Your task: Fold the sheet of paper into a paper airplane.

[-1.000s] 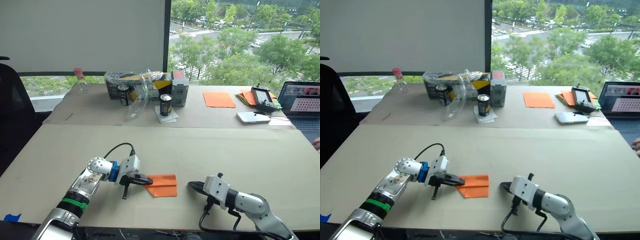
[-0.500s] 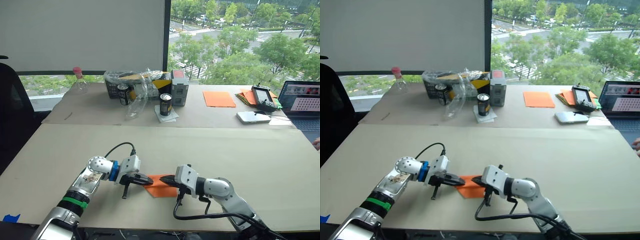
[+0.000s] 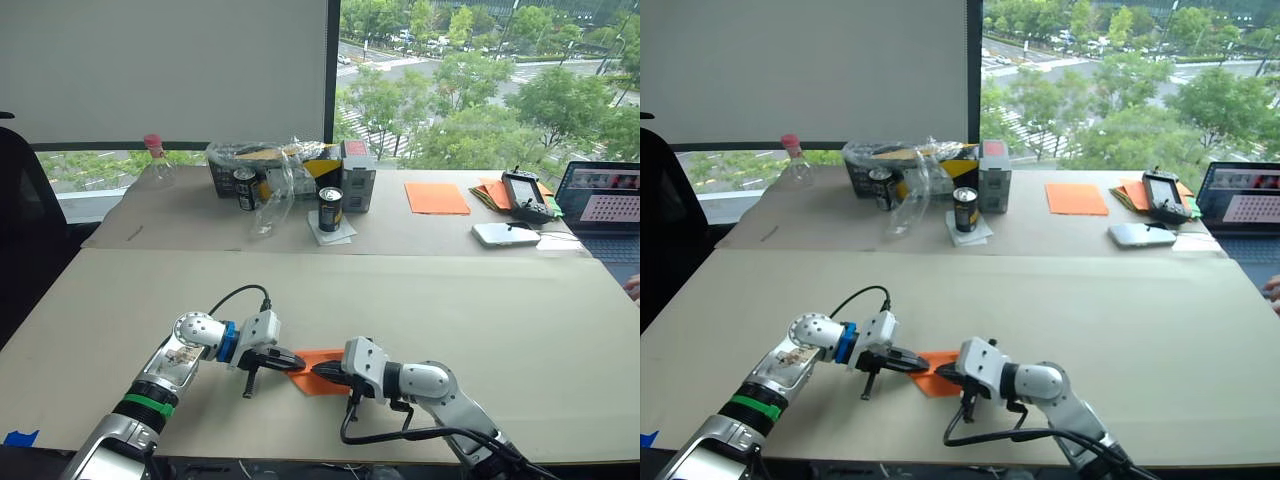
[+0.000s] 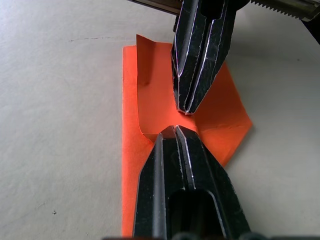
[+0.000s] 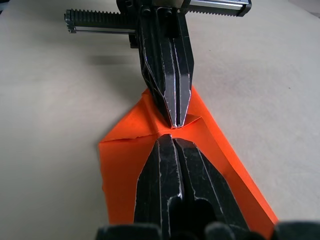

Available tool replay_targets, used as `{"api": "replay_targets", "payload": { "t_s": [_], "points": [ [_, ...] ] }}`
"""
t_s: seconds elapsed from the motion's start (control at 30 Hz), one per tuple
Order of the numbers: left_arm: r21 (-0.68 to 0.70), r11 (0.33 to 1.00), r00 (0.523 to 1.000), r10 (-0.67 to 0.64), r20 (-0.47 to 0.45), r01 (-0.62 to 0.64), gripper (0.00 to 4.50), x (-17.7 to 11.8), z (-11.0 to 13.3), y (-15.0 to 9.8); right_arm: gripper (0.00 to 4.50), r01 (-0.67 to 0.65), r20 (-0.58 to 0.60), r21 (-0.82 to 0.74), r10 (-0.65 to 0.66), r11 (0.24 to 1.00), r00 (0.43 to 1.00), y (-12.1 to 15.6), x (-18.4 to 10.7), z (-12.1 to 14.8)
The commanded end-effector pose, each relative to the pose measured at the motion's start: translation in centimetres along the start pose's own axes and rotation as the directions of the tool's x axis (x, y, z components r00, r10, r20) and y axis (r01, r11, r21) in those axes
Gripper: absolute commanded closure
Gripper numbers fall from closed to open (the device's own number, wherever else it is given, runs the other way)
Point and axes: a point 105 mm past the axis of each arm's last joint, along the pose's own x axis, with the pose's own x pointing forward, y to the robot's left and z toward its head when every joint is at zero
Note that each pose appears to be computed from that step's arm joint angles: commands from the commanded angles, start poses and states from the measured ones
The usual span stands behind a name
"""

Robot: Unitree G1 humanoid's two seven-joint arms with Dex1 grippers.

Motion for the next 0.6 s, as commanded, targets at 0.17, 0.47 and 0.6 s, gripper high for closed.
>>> {"api": "replay_targets", "payload": {
  "t_s": [0.17,0.47,0.6],
  "points": [
    [-0.091,0.994,0.992,-0.072,-0.106,0.063,4.5,0.8,-3.1,-1.7,4.49,0.045,-0.319,0.094,-0.013,0.995,0.948,1.0,-2.9,-6.9],
    [-0.083,0.994,0.992,-0.074,-0.102,0.065,4.5,1.2,-3.1,-1.4,4.49,0.115,-0.421,0.121,-0.054,0.986,0.905,1.6,-6.7,-8.4],
    [-0.08,0.994,0.992,-0.081,-0.099,0.074,4.5,1.4,-3.0,-1.4,4.49,0.187,-0.457,0.141,-0.103,0.972,0.883,1.1,-8.5,-9.1]
  ]
}}
